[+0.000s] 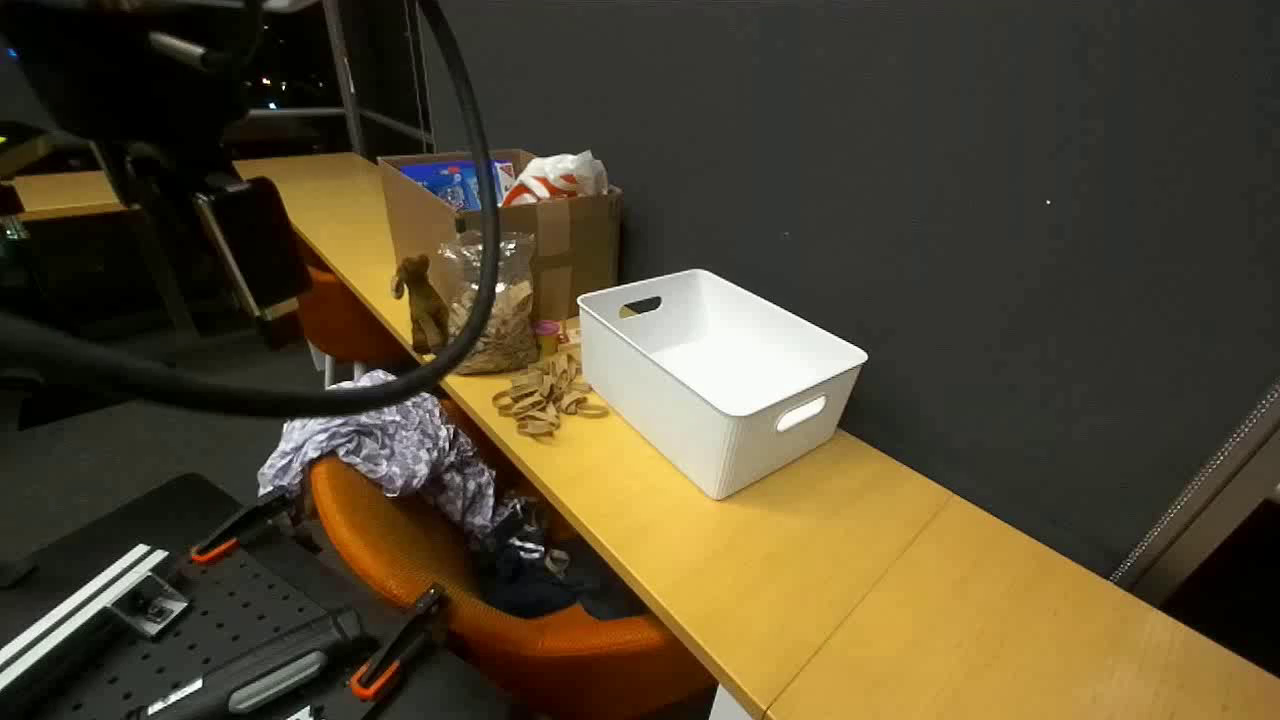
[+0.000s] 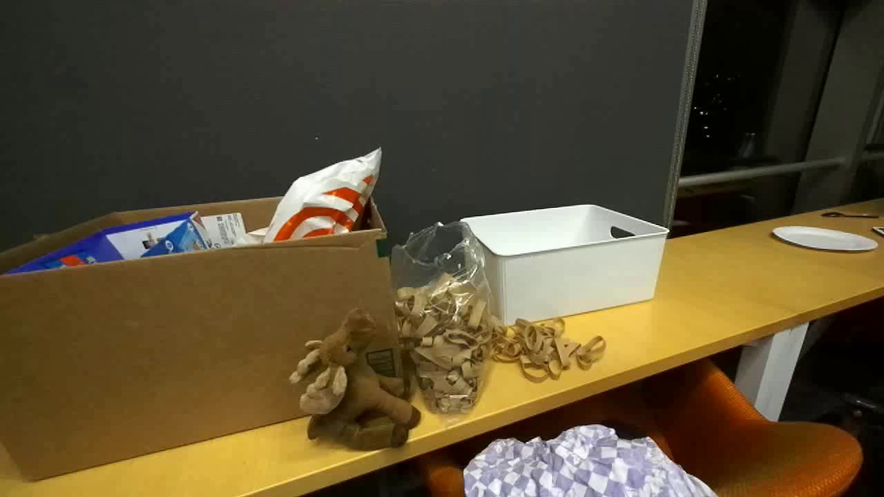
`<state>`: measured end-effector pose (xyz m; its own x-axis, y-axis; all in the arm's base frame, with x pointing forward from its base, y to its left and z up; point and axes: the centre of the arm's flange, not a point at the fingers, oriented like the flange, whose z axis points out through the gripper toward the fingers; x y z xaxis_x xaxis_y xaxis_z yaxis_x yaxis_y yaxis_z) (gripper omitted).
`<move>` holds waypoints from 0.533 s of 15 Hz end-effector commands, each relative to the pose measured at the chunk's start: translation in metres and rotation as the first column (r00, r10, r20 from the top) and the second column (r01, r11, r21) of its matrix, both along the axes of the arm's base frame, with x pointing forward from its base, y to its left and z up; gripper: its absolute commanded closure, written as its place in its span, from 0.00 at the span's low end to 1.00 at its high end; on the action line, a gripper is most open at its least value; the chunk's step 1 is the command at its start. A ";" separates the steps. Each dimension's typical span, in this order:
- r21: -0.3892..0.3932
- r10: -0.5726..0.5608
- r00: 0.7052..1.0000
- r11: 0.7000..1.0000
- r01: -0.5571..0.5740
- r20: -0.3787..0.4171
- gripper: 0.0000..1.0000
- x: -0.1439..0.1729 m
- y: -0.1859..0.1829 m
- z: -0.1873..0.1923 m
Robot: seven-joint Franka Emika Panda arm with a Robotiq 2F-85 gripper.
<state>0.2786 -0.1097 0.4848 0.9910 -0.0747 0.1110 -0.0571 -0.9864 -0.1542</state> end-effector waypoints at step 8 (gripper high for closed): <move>-0.025 0.045 0.999 0.999 -0.044 0.021 0.00 0.036 0.008 0.013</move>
<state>0.2799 -0.1090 0.4863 0.9906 -0.0721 0.1159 -0.0542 -0.9871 -0.1508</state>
